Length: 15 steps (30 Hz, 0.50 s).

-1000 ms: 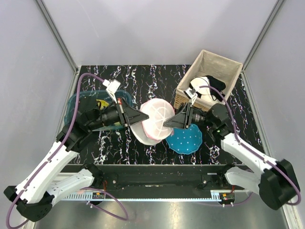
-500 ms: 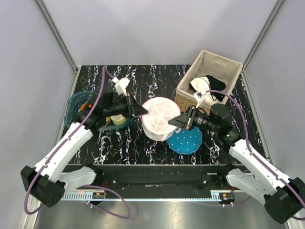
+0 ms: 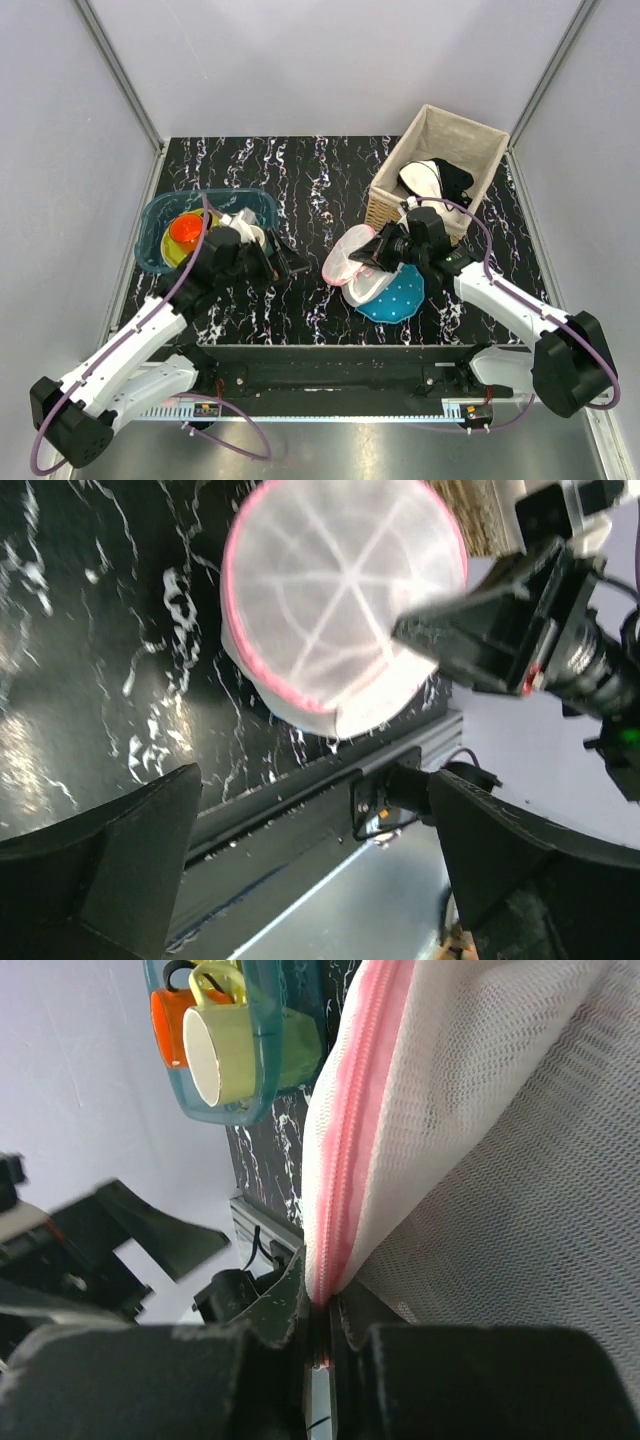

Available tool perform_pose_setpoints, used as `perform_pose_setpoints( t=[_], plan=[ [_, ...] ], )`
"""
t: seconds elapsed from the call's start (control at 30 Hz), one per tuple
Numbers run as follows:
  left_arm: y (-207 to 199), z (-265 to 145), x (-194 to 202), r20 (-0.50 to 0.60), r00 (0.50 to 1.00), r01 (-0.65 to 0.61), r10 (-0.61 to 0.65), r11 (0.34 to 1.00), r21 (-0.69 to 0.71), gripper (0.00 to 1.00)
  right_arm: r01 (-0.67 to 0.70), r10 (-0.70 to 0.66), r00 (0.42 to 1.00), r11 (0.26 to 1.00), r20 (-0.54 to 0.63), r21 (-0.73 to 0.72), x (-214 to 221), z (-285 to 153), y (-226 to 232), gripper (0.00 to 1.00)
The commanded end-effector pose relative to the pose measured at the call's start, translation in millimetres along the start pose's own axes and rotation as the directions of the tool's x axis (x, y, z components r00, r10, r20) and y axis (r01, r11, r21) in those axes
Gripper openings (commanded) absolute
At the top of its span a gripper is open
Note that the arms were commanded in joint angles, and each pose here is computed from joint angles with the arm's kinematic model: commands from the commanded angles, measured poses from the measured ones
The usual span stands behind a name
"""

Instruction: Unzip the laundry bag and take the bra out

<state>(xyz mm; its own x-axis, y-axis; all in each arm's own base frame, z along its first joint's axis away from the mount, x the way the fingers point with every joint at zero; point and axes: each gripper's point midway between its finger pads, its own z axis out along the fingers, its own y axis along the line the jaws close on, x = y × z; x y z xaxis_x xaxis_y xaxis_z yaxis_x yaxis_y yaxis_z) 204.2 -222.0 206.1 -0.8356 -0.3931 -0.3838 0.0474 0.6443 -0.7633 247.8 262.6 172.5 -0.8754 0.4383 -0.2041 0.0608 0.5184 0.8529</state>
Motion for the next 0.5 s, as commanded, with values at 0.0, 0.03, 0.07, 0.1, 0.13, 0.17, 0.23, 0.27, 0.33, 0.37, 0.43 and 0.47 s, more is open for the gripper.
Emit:
perform_pose_setpoints(
  t=[0.0,0.03,0.07,0.1,0.13,0.17,0.23,0.27,0.33,0.37,0.43,0.47],
  plan=[
    [-9,11,19,0.025,0.977,0.209,-0.212,0.974,0.081,0.99,-0.021,0.026,0.998,0.996,0.056,-0.081,-20,3,33,0.00],
    [-9,15,22,0.027,0.972,0.229,-0.233,0.969,0.087,0.99,-0.026,0.031,0.998,0.996,0.058,-0.083,-21,3,35,0.00],
    [-1,24,38,-0.006,0.968,0.250,-0.251,0.966,0.068,0.99,-0.029,0.034,0.997,0.996,0.062,-0.083,-22,4,35,0.00],
    [-16,26,34,-0.008,0.957,0.289,-0.291,0.946,0.143,0.99,-0.031,0.037,0.997,0.996,0.061,-0.084,-21,4,34,0.00],
    [-18,31,41,-0.024,0.951,0.309,-0.309,0.938,0.160,0.97,-0.038,0.043,0.997,0.996,0.060,-0.083,-20,4,33,0.00],
    [-18,39,42,-0.027,0.940,0.340,-0.341,0.924,0.178,0.93,-0.031,0.037,0.997,0.995,0.065,-0.090,-21,2,36,0.00],
    [-11,49,45,-0.013,0.934,0.355,-0.357,0.924,0.146,0.88,-0.019,0.027,0.997,0.994,0.076,-0.103,-21,-4,38,0.00],
    [-15,55,42,-0.013,0.924,0.378,-0.382,0.910,0.169,0.88,-0.018,0.026,0.996,0.995,0.086,-0.099,-21,-6,38,0.00],
    [-18,59,40,-0.010,0.907,0.412,-0.421,0.882,0.227,0.88,-0.018,0.025,0.996,0.997,0.089,-0.081,-18,-9,32,0.00],
    [-25,59,35,-0.004,0.898,0.425,-0.440,0.864,0.269,0.89,-0.014,0.022,0.995,0.996,0.095,-0.082,-18,-13,32,0.00],
    [-38,58,23,0.006,0.879,0.447,-0.476,0.831,0.331,0.88,-0.017,0.024,0.996,0.997,0.091,-0.073,-15,-15,29,0.00],
    [-39,59,21,0.010,0.873,0.458,-0.488,0.825,0.331,0.87,-0.017,0.023,0.996,0.997,0.090,-0.075,-14,-16,28,0.00]
  ],
)
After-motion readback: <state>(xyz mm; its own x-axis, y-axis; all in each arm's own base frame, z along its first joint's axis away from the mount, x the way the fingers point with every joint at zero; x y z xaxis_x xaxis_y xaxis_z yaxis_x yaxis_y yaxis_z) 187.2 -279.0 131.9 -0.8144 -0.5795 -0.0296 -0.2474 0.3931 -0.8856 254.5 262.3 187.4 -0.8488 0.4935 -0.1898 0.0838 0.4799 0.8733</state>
